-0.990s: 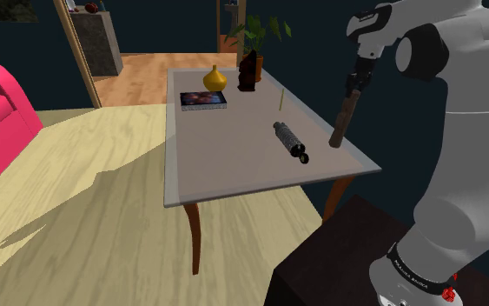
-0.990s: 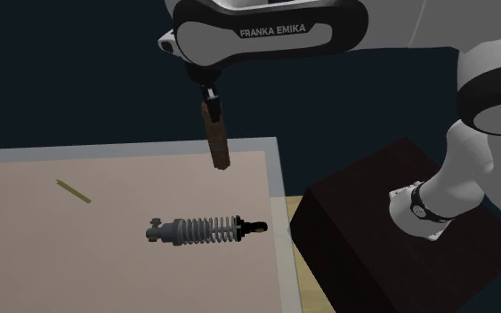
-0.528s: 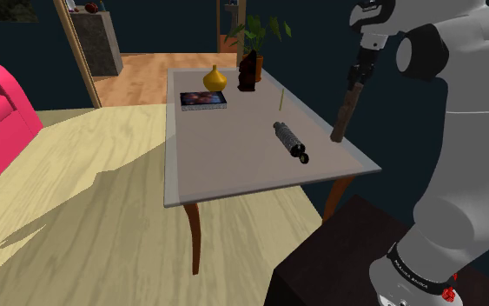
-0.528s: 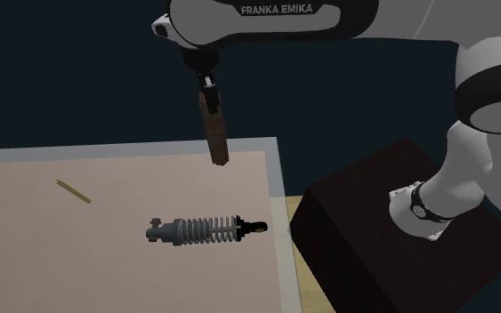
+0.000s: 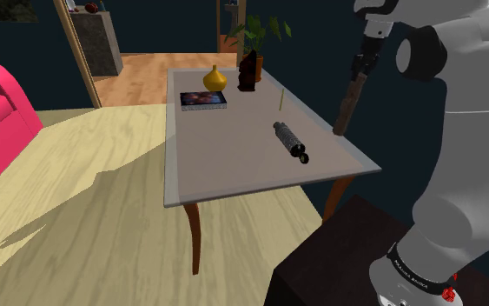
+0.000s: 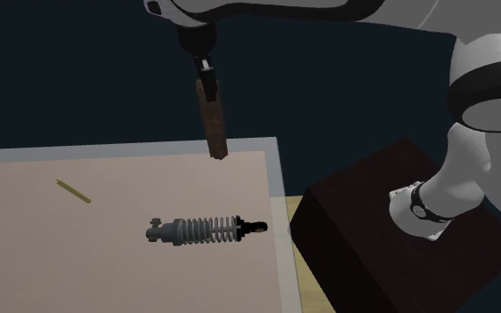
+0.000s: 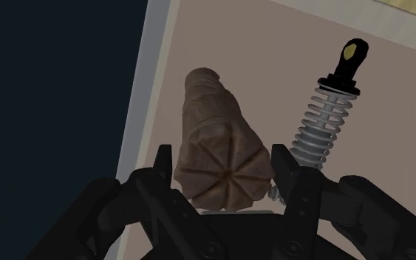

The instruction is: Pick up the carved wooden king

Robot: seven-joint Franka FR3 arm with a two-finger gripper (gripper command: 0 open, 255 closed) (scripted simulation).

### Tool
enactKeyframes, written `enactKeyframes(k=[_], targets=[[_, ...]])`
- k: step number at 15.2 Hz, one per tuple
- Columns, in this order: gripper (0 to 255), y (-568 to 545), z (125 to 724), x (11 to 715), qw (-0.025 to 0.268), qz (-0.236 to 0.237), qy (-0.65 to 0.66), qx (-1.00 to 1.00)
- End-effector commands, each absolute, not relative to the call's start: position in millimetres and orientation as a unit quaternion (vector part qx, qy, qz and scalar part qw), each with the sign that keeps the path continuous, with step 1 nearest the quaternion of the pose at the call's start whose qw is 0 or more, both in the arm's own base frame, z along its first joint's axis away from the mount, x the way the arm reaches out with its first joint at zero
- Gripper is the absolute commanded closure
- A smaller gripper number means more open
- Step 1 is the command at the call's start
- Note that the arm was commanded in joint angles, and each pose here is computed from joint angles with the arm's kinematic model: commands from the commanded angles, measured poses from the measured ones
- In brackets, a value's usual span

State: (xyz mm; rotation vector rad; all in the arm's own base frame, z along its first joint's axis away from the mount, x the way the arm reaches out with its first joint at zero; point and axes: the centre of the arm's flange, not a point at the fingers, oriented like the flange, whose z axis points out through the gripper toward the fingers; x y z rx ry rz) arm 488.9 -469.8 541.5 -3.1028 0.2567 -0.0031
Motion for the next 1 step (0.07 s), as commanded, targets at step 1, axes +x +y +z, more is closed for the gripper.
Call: enactKeyframes(k=[1], targets=[[255, -469.9, 545.0, 488.6, 0.014, -0.001, 0.082, -0.997]])
